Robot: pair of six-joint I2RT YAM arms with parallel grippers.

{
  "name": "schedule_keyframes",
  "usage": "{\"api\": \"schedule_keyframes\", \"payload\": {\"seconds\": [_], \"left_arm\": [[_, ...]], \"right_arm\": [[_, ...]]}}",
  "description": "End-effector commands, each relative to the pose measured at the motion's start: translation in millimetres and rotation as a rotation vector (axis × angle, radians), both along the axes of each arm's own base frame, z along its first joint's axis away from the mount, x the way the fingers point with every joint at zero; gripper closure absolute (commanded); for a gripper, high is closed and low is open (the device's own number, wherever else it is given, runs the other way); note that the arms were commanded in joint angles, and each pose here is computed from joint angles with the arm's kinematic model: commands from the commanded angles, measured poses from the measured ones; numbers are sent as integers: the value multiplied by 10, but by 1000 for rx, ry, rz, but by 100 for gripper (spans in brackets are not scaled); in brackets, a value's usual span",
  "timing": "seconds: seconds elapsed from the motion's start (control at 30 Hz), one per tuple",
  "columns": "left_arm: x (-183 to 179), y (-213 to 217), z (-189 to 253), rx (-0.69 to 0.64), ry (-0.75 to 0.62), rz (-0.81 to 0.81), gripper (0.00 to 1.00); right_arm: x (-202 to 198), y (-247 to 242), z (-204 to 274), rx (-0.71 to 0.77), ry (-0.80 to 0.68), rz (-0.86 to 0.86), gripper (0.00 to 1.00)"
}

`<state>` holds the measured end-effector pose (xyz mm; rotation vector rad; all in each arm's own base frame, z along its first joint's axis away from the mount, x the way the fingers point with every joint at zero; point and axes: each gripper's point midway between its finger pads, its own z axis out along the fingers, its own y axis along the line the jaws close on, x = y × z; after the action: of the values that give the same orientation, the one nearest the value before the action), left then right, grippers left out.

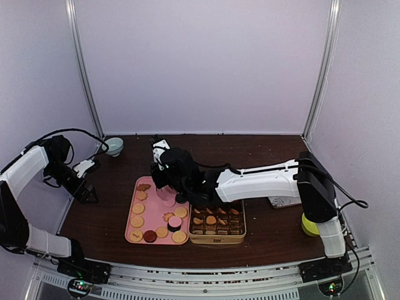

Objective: Pack the cookies
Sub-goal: Pick up the fake cookies from the plate.

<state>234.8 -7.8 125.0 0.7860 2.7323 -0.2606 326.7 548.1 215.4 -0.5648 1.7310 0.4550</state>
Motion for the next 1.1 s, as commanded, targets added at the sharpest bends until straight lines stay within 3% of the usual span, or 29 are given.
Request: {"api": "schedule_keyframes", "payload": {"seconds": [0.0, 0.6, 0.87, 1.07], "left_arm": [[-2, 21, 20, 6, -8, -6, 2], [27, -3, 79, -11, -3, -8, 2], [20, -26, 62, -26, 4, -9, 2], [39, -45, 84, -40, 3, -4, 2]], "right_arm": [[65, 21, 29, 54, 15, -4, 61], [72, -92, -325, 22, 60, -9, 59], [23, -224, -268, 47, 65, -30, 77], [-43, -213, 108, 100, 31, -4, 88]]}}
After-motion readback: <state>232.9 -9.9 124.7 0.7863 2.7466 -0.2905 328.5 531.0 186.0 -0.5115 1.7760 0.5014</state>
